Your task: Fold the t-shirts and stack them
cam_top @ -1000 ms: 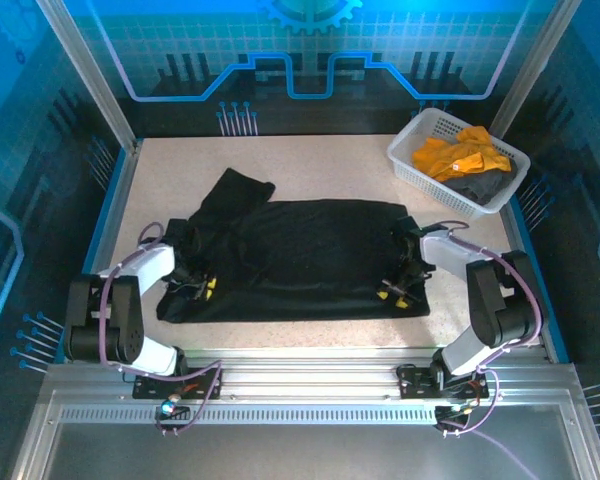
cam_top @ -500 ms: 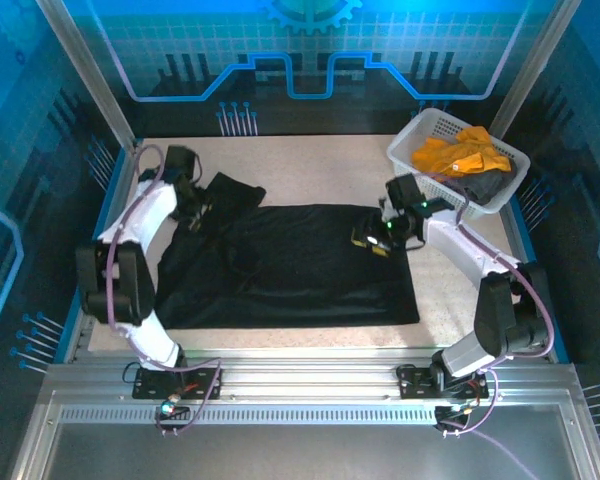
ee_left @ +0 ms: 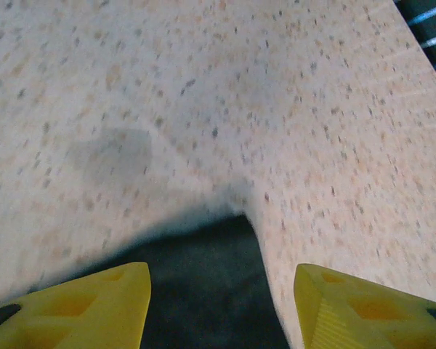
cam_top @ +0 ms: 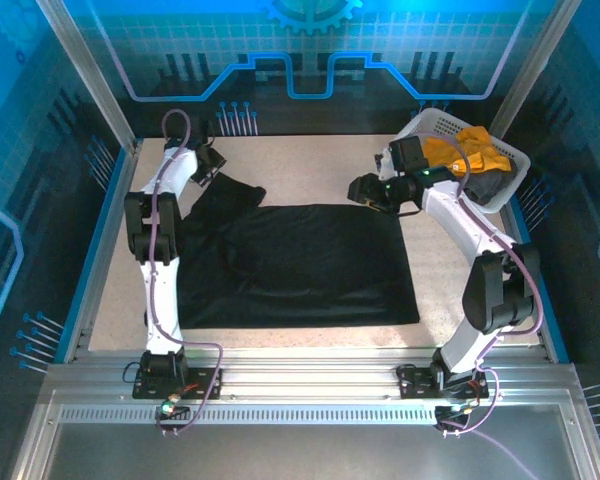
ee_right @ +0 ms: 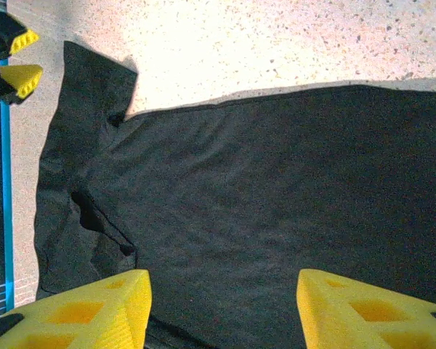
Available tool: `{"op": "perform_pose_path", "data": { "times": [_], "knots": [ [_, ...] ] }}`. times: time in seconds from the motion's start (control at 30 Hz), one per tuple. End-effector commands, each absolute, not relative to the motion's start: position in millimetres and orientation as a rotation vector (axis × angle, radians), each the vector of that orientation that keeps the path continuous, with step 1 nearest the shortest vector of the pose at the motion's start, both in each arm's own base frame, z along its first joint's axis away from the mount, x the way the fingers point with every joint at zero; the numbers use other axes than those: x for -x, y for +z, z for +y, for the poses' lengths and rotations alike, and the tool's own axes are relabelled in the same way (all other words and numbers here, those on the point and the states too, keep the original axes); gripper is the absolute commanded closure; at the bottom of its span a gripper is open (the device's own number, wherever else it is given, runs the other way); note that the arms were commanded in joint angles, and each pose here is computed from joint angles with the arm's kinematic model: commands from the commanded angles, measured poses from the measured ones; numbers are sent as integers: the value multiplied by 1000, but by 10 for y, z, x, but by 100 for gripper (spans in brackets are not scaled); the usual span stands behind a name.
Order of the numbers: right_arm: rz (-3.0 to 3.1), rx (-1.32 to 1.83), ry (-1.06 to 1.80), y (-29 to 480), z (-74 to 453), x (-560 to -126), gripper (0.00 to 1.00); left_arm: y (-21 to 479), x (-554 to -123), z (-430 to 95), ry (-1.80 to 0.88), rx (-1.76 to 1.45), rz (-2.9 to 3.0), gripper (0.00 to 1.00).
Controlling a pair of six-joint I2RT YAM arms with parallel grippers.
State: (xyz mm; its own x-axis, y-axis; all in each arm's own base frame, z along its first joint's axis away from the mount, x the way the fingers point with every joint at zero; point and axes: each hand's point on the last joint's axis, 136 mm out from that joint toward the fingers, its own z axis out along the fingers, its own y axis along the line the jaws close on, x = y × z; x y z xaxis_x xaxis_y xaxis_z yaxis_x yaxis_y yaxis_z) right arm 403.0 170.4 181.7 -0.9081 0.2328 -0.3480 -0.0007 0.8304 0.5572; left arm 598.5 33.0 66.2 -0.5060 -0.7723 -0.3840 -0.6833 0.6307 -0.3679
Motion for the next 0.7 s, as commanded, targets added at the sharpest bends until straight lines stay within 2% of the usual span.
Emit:
{"op": "perform_pose_path", "data": {
  "times": [0.0, 0.23, 0.43, 0.57, 0.67],
  "knots": [
    [2611, -232, 798, 1855, 1572, -3866, 44, 682, -6220, 474, -160, 1072, 2288, 45],
    [2616, -305, 810, 1775, 1431, -3750, 44, 400, -6336, 343, -169, 1084, 2337, 45],
    [2612, -328, 824, 1744, 1394, -3822, 44, 173, -6108, 130, -111, 1095, 2478, 47],
    [2603, -352, 842, 1724, 1369, -3898, 45, 38, -5840, 128, -21, 1132, 2575, 53],
    [2596, -367, 855, 1707, 1361, -3939, 45, -45, -5681, 156, 37, 1150, 2635, 62]
  ]
}}
